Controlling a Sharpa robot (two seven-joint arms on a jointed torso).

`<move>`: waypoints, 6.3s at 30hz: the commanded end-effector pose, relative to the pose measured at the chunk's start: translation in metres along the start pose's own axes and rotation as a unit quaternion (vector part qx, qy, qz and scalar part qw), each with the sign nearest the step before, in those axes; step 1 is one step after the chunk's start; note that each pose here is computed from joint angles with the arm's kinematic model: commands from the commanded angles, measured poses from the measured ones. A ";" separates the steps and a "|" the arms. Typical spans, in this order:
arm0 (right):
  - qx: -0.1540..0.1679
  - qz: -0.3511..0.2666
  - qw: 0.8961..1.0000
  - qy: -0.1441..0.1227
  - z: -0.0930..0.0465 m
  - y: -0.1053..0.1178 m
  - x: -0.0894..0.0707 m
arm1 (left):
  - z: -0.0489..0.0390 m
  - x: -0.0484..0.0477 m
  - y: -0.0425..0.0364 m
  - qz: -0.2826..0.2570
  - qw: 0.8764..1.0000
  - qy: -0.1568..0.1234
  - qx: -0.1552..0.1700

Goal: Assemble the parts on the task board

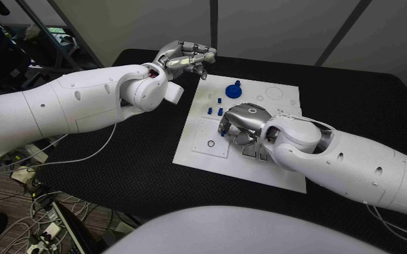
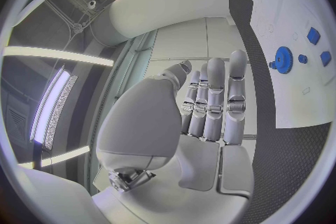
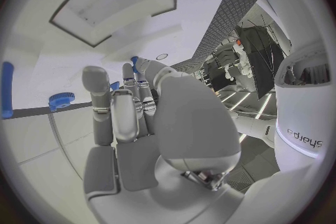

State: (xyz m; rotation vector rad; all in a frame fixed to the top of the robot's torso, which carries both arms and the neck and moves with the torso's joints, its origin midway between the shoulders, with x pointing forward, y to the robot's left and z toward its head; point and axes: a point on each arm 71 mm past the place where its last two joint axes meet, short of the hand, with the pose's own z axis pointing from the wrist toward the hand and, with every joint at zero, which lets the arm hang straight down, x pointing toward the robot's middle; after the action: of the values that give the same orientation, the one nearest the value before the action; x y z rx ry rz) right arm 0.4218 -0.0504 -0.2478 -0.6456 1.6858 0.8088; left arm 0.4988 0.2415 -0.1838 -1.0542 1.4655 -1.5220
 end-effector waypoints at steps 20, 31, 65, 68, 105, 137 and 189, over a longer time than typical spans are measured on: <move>-0.012 -0.002 0.999 -0.034 -0.005 0.003 -0.004 | 0.0008 0.0006 -0.0001 -0.005 1.000 0.008 -0.004; 0.002 0.015 0.997 -0.076 -0.040 -0.010 -0.016 | 0.0000 -0.0023 0.0005 -0.004 1.000 0.007 -0.006; 0.126 0.001 0.992 -0.003 -0.073 -0.095 -0.050 | 0.0017 -0.0016 0.0035 -0.005 1.000 0.010 -0.010; 0.124 0.000 0.992 0.005 -0.070 -0.094 -0.046 | 0.0017 -0.0019 0.0035 -0.005 1.000 0.009 -0.010; 0.113 -0.024 0.993 -0.031 -0.065 -0.085 -0.041 | 0.0013 -0.0020 0.0044 -0.006 1.000 0.009 -0.011; -0.035 0.016 0.996 -0.083 -0.024 0.019 -0.067 | 0.0032 0.0029 0.0071 -0.009 1.000 0.016 -0.014; -0.042 0.025 0.999 0.017 0.005 0.030 0.005 | 0.0059 0.0068 0.0075 -0.011 1.000 0.021 -0.014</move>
State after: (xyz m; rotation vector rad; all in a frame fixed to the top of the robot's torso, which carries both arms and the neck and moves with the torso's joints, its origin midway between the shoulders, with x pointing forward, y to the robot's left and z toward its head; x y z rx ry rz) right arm 0.4006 -0.0273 -0.2463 -0.6607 1.7039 0.9387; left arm 0.5016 0.2342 -0.1922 -1.0672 1.5098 -1.5340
